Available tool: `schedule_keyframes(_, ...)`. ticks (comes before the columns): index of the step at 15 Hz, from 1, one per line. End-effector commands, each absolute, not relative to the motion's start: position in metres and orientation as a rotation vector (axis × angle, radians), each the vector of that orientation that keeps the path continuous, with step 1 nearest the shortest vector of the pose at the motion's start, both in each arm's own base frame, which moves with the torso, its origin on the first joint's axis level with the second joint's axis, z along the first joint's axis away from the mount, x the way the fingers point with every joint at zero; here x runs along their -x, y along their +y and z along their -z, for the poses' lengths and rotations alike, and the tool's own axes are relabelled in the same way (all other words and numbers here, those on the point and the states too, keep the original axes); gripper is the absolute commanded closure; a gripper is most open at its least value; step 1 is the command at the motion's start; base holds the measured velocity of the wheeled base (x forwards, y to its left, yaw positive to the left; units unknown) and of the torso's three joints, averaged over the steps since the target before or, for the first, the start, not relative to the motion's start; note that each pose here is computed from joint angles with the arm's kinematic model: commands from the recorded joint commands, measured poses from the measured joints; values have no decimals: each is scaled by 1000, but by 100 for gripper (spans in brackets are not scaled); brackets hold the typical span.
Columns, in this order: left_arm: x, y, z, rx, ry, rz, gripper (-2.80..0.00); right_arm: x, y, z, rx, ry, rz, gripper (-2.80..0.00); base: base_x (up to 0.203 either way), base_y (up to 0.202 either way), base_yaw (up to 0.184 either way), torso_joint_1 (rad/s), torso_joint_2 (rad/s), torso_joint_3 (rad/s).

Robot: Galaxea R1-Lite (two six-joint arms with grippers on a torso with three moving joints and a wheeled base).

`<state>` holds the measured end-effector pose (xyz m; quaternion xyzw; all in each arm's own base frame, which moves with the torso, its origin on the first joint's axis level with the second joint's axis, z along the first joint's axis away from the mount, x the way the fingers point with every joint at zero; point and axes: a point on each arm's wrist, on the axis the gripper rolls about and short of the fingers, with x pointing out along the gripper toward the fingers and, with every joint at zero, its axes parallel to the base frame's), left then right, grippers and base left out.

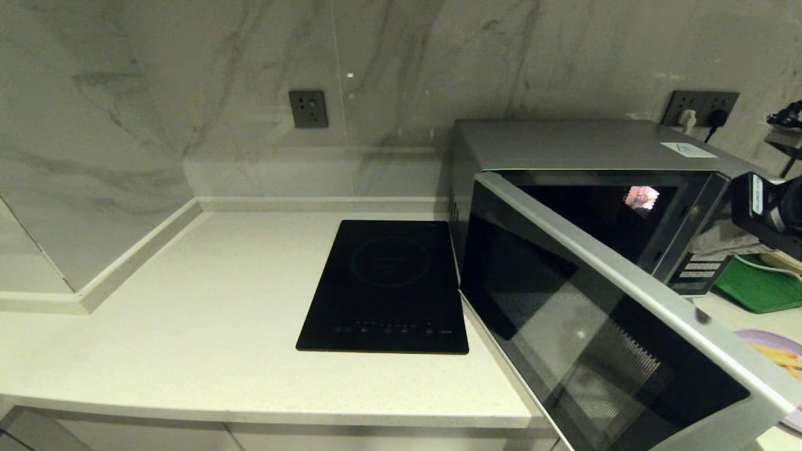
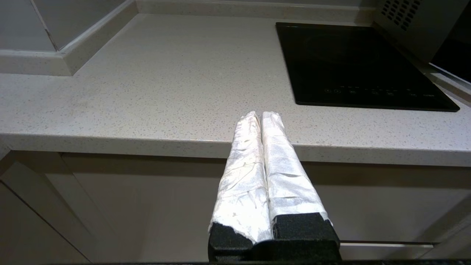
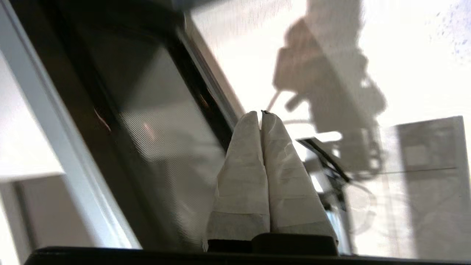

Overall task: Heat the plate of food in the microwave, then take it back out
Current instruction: Open the microwave oven

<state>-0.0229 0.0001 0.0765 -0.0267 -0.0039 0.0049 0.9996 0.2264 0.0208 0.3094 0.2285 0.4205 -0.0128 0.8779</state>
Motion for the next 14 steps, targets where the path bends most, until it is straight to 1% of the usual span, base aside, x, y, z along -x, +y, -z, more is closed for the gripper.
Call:
schedule_keyframes(1,23,0,-77,54,-8,-11,0,-205,29,-305,-388,902,-55,0,0,0,0,0,0,0)
schedule_keyframes(4,23,0,-77,54,-8,-11,0,-195,44,-302,-331,926,-141,0,0,0,0,0,0,0)
schedule_keyframes(6,23,0,-77,54,-8,-11,0,-195,45,-300,-328,929,-123,0,0,0,0,0,0,0)
schedule_keyframes(9,23,0,-77,55,-8,-11,0,-186,42,-299,-353,917,-38,0,0,0,0,0,0,0)
schedule_keyframes(14,23,0,-77,54,-8,-11,0,-175,44,-297,-349,920,-57,0,0,0,0,0,0,0)
